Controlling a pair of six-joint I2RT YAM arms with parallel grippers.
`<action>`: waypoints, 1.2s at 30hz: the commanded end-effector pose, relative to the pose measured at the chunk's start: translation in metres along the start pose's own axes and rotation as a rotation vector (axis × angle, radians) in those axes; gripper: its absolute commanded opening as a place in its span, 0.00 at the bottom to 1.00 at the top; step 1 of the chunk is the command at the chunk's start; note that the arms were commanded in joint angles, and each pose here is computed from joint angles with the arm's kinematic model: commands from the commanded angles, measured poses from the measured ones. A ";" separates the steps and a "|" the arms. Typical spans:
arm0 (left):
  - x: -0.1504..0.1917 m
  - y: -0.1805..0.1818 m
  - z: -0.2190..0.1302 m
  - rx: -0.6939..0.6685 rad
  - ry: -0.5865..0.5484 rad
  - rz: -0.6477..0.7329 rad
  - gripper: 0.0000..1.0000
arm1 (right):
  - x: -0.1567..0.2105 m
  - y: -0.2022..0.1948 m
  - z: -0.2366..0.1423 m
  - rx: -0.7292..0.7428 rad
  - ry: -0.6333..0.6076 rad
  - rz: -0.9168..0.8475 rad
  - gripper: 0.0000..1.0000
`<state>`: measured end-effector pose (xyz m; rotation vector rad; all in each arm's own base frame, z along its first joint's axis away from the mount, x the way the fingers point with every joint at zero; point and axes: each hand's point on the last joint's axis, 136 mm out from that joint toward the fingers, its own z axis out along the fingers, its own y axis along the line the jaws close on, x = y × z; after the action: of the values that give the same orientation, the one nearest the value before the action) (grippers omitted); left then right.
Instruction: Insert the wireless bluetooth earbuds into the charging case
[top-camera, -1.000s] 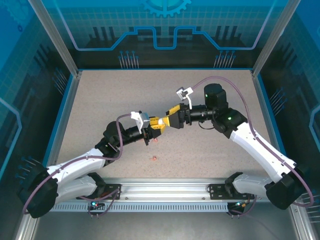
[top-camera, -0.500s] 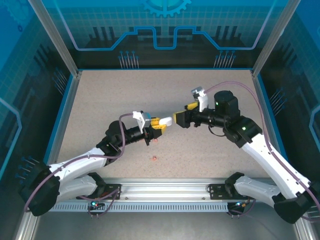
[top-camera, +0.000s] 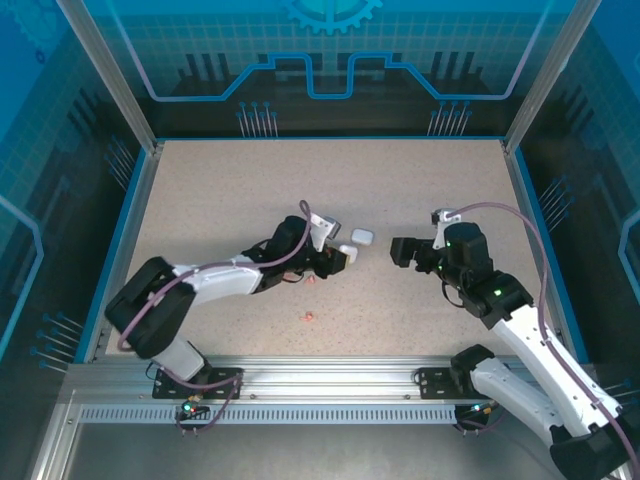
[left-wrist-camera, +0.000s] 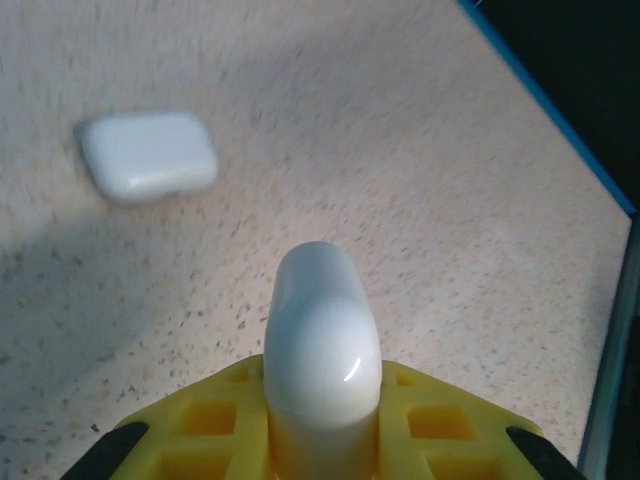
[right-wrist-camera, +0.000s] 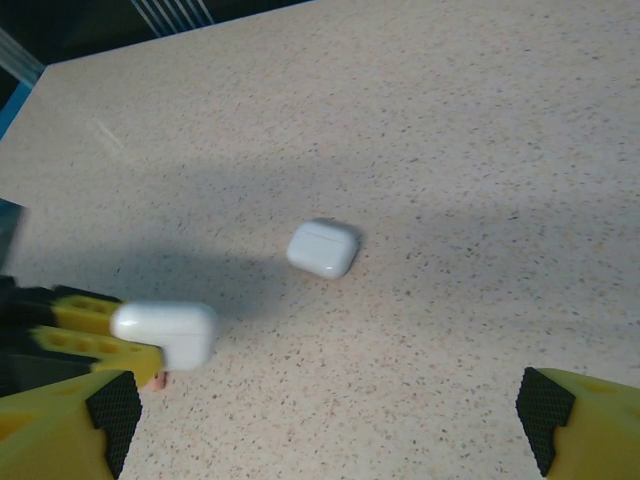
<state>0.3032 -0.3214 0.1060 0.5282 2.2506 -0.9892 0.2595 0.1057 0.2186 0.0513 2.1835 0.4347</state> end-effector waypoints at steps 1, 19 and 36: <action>0.013 0.005 0.021 -0.010 0.111 -0.165 0.00 | -0.001 -0.013 -0.006 0.037 -0.024 0.028 1.00; 0.023 0.014 0.071 0.020 0.224 -0.340 0.11 | 0.018 -0.035 -0.002 0.040 -0.004 0.075 1.00; 0.021 0.040 0.055 -0.113 0.206 -0.310 0.56 | 0.018 -0.032 -0.005 0.013 0.007 0.062 1.00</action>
<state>0.3227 -0.3489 0.0345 0.2628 2.6210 -1.0616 0.2502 0.0794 0.1966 0.1397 2.1912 0.4563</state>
